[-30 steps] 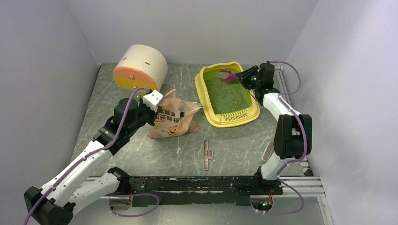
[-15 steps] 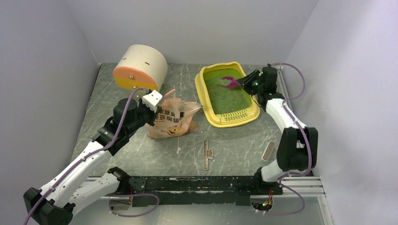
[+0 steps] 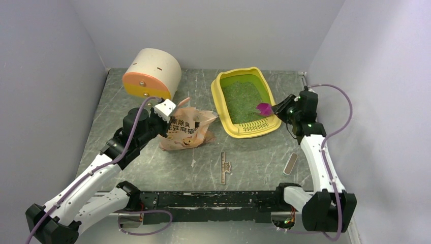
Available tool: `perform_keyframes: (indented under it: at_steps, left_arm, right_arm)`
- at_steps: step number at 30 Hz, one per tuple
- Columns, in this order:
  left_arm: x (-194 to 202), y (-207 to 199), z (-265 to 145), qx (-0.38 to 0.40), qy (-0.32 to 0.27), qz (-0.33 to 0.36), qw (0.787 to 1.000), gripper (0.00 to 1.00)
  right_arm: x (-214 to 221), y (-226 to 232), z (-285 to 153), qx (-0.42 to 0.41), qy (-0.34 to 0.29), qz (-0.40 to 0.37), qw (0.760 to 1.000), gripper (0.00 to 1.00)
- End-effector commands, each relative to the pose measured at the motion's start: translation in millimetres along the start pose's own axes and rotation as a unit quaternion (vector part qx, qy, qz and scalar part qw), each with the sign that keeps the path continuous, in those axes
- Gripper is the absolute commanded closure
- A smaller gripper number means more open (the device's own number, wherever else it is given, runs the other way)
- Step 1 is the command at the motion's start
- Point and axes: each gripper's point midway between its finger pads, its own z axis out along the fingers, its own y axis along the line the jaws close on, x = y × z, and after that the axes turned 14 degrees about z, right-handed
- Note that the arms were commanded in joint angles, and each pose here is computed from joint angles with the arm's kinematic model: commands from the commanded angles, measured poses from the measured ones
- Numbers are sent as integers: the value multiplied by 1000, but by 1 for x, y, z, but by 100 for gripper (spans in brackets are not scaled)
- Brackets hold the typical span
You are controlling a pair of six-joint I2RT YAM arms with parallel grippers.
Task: Fill the litter box with clean litter
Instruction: Pour the cat litter into the litter box.
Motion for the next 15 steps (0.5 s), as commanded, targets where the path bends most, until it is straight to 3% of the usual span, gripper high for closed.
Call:
perform_keyframes:
  at_steps: [1, 9, 15]
  left_arm:
    - [-17, 9, -1, -19, -39, 4, 999, 95]
    - [-16, 7, 2, -16, -43, 4, 999, 95]
    - [-17, 7, 1, -17, -44, 2, 999, 95]
  right_arm:
    - [-28, -18, -28, 57, -55, -69, 995, 100]
    - [-47, 17, -35, 41, -75, -118, 989, 100]
    - [-30, 52, -28, 30, -68, -193, 978, 100]
